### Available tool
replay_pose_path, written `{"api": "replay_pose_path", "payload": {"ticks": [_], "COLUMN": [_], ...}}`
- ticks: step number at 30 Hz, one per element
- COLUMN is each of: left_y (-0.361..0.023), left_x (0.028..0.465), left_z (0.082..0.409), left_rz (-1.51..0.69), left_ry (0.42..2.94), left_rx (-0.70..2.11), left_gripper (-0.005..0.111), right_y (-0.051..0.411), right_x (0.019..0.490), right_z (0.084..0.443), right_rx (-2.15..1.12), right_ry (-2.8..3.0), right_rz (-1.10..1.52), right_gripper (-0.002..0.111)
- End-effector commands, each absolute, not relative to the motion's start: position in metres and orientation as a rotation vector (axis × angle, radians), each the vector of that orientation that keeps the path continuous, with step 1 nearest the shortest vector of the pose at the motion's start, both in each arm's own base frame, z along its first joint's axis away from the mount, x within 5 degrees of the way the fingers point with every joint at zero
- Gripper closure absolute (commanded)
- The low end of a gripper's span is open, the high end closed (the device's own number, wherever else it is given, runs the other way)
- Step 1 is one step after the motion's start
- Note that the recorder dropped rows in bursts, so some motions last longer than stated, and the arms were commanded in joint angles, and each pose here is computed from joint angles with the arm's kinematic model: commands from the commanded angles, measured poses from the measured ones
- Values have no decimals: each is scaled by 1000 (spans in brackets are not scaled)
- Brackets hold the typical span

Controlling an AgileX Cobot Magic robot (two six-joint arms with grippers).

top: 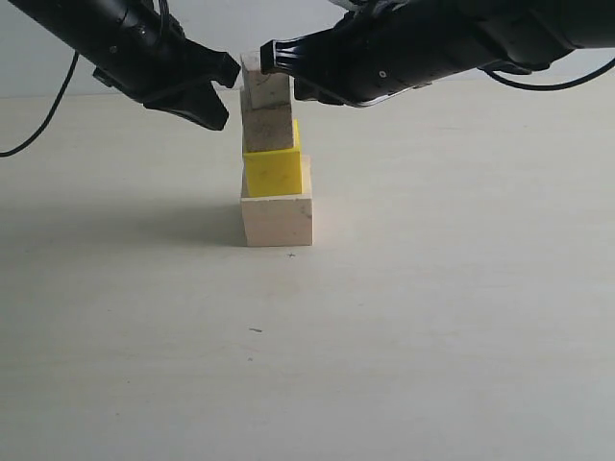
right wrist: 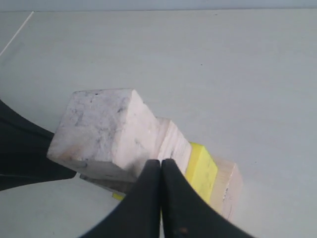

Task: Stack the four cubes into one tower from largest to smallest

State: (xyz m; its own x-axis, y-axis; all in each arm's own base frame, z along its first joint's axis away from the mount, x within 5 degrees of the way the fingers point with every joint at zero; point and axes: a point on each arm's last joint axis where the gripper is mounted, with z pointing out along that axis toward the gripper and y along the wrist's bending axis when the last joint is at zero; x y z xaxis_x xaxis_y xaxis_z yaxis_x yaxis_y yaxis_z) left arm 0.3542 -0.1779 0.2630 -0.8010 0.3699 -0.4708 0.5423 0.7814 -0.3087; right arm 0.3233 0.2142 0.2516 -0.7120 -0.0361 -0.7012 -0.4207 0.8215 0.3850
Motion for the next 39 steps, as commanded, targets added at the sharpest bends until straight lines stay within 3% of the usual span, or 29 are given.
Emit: {"api": "replay_pose_path", "payload": {"ticks": [1, 39], "left_y": [-177, -177], "left_x": [353, 354], "left_z": [263, 263], "left_rz": [-623, -619], "left_ry": [2591, 2588], "left_rx": [690, 693], "left_gripper": [107, 107], "right_y": [213, 214], "right_x": [326, 327], "right_z": [256, 258], "right_rx": [-317, -362], "right_ry": [2263, 2218], "right_rz": [696, 684], "right_gripper": [108, 108]}}
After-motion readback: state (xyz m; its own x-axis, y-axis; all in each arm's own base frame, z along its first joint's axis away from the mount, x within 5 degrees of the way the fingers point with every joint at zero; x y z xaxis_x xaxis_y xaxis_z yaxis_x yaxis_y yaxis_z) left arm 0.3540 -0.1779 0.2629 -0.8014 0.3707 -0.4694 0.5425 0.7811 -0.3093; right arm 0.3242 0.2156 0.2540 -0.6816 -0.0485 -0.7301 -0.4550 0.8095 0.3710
